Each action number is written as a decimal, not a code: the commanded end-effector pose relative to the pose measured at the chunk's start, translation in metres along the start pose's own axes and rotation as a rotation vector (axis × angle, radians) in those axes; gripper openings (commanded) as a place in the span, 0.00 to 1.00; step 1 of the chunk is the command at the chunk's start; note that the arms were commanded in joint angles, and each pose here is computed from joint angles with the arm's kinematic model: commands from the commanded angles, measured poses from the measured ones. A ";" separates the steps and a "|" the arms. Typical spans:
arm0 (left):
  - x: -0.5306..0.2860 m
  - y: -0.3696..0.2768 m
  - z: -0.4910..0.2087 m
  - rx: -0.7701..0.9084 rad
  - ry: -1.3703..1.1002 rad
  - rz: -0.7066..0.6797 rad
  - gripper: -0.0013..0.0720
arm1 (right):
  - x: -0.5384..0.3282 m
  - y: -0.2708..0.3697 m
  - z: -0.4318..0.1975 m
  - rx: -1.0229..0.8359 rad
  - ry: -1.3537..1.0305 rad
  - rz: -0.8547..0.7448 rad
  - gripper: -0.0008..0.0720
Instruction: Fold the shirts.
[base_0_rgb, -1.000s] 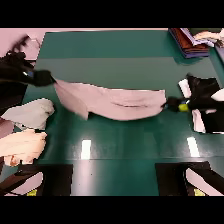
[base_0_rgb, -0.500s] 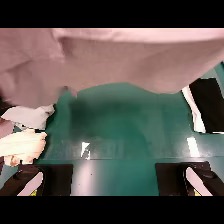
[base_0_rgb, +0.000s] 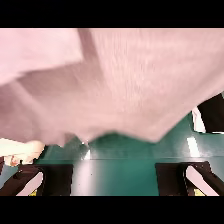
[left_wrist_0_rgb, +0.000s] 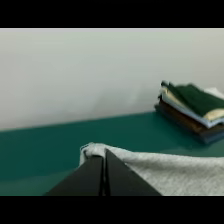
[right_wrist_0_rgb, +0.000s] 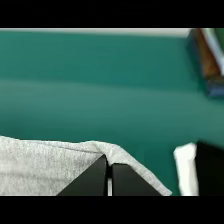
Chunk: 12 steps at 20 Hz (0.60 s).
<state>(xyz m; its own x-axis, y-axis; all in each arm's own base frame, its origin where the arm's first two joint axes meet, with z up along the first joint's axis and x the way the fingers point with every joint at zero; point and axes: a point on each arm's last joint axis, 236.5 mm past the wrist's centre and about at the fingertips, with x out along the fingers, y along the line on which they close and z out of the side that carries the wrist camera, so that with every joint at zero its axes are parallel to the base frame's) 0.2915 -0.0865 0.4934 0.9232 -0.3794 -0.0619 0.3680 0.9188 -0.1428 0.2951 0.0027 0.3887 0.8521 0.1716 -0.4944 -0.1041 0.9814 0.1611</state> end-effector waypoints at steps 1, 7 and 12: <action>0.078 0.047 -0.147 -0.160 0.449 0.013 0.05 | 0.088 -0.020 -0.071 0.068 0.322 0.009 0.02; 0.157 0.106 -0.373 -0.426 0.945 0.051 0.05 | 0.234 -0.042 -0.203 0.125 0.801 0.009 0.02; 0.214 0.136 -0.436 -0.482 0.932 0.062 0.05 | 0.317 -0.065 -0.236 0.168 0.866 0.006 0.02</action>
<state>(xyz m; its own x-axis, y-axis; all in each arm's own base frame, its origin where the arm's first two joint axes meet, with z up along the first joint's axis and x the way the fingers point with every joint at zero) 0.4641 -0.0908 0.0738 0.4136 -0.4517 -0.7905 0.0889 0.8841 -0.4587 0.4255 0.0144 0.0636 0.2029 0.2498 -0.9468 0.0120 0.9662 0.2575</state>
